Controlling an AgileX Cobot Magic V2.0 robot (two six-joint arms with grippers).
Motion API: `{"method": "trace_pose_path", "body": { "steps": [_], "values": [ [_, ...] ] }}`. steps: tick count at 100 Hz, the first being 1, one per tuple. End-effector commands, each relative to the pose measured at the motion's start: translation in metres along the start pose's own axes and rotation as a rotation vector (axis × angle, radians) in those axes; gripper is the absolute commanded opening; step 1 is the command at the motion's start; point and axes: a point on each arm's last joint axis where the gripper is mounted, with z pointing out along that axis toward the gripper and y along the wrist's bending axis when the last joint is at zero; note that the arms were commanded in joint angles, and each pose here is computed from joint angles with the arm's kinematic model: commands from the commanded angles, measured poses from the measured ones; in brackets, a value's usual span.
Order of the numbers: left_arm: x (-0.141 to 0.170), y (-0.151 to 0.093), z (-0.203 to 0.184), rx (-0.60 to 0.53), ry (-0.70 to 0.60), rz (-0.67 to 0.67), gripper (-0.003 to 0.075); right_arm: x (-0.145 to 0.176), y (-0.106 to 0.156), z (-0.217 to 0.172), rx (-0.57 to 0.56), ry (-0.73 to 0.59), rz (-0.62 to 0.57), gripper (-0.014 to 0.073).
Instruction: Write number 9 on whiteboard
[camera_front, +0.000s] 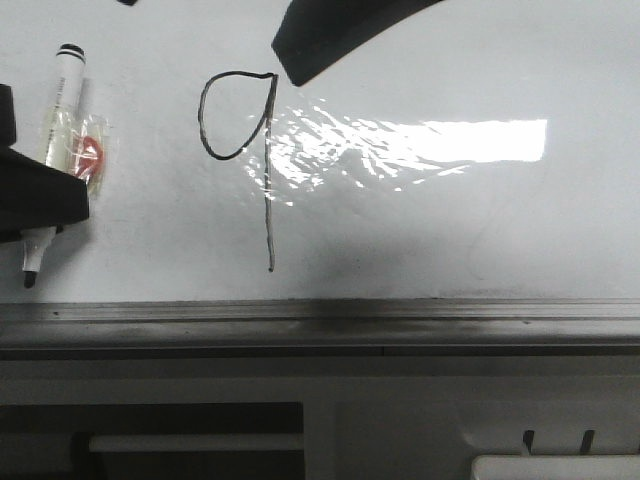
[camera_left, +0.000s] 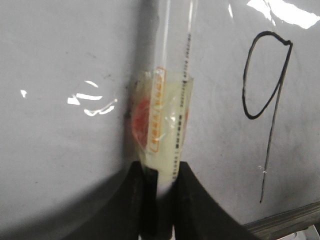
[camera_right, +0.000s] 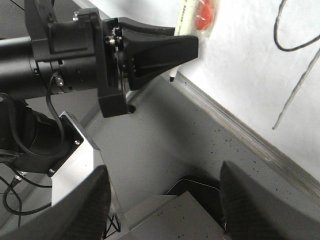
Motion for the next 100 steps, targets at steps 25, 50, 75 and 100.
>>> {"method": "trace_pose_path", "body": {
  "steps": [25, 50, 75, 100],
  "values": [
    [-0.0098, -0.0046, 0.0095, 0.019, -0.079, -0.088, -0.0020, -0.0116, 0.0077, -0.0153, -0.030, -0.098, -0.016, 0.0409],
    [-0.0099, -0.0049, 0.0094, 0.023, -0.079, -0.081, 0.0061, -0.0114, 0.0077, -0.0152, -0.030, -0.096, -0.016, 0.0409],
    [-0.0113, -0.0053, 0.0093, 0.028, -0.095, -0.081, 0.0374, -0.0114, 0.0077, -0.0152, -0.029, -0.095, -0.016, 0.0409],
    [-0.0141, -0.0064, 0.0078, 0.039, -0.120, -0.080, 0.0370, -0.0114, 0.0077, -0.0152, -0.029, -0.095, -0.016, 0.0409]
  ]
}}
